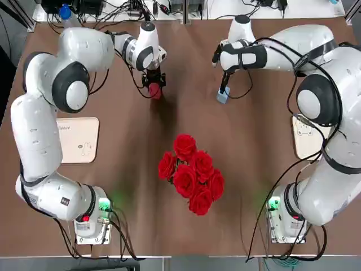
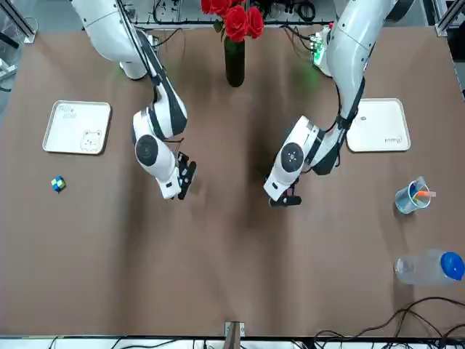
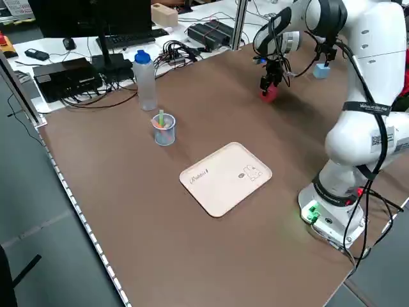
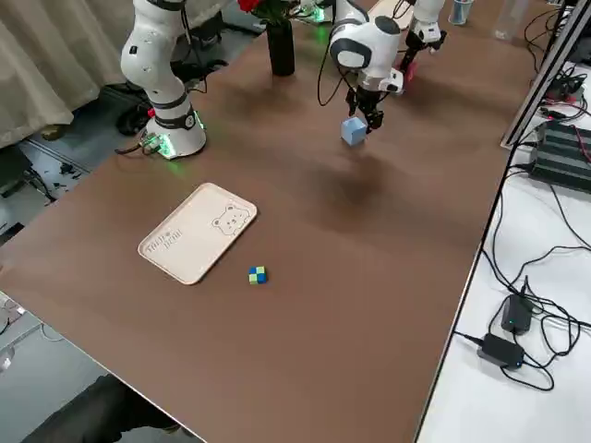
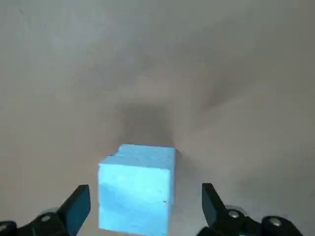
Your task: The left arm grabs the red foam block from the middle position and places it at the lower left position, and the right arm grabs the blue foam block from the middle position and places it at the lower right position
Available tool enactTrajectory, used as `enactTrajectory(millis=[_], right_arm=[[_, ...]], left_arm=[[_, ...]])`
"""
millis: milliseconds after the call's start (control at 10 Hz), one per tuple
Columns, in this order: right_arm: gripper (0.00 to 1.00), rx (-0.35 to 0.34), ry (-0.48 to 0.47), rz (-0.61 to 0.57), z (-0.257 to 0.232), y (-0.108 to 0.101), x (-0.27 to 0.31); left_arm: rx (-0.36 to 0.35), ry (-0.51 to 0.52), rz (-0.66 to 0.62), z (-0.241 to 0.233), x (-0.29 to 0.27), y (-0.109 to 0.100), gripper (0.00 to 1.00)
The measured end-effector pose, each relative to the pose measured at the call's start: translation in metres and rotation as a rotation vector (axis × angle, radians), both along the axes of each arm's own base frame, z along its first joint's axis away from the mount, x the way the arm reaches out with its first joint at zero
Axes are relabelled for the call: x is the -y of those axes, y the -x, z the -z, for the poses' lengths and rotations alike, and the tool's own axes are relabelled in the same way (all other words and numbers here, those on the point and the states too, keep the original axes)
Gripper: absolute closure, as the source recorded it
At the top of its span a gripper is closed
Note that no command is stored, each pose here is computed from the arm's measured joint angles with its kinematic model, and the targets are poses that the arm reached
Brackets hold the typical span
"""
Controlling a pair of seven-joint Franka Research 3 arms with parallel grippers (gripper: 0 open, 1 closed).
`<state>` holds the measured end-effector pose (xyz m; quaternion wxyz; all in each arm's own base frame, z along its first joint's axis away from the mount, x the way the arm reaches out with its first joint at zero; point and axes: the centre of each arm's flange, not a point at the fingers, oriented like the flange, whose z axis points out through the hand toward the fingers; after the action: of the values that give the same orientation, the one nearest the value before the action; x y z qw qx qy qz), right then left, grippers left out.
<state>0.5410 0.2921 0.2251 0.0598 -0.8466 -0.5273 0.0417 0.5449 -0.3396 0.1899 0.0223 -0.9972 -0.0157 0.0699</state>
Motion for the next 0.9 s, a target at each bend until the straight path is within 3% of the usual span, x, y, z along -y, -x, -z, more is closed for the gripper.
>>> enactTrajectory(millis=[300, 400, 600, 900], right_arm=[[0.00, 0.014, 0.001, -0.003, 0.010, 0.010, -0.003], [0.00, 0.019, 0.000, -0.004, 0.012, 0.012, -0.004], [0.00, 0.039, -0.005, 0.000, 0.017, 0.014, -0.002], [0.03, 0.063, -0.011, 0.005, 0.020, 0.015, 0.000]], left_arm=[[0.002, 0.005, -0.006, 0.006, -0.002, -0.003, 0.34], [0.008, 0.007, -0.008, 0.001, -0.002, -0.005, 0.35], [-0.044, -0.040, -0.030, -0.032, -0.019, -0.012, 0.35], [-0.142, -0.096, -0.114, -0.113, -0.104, -0.029, 0.35]])
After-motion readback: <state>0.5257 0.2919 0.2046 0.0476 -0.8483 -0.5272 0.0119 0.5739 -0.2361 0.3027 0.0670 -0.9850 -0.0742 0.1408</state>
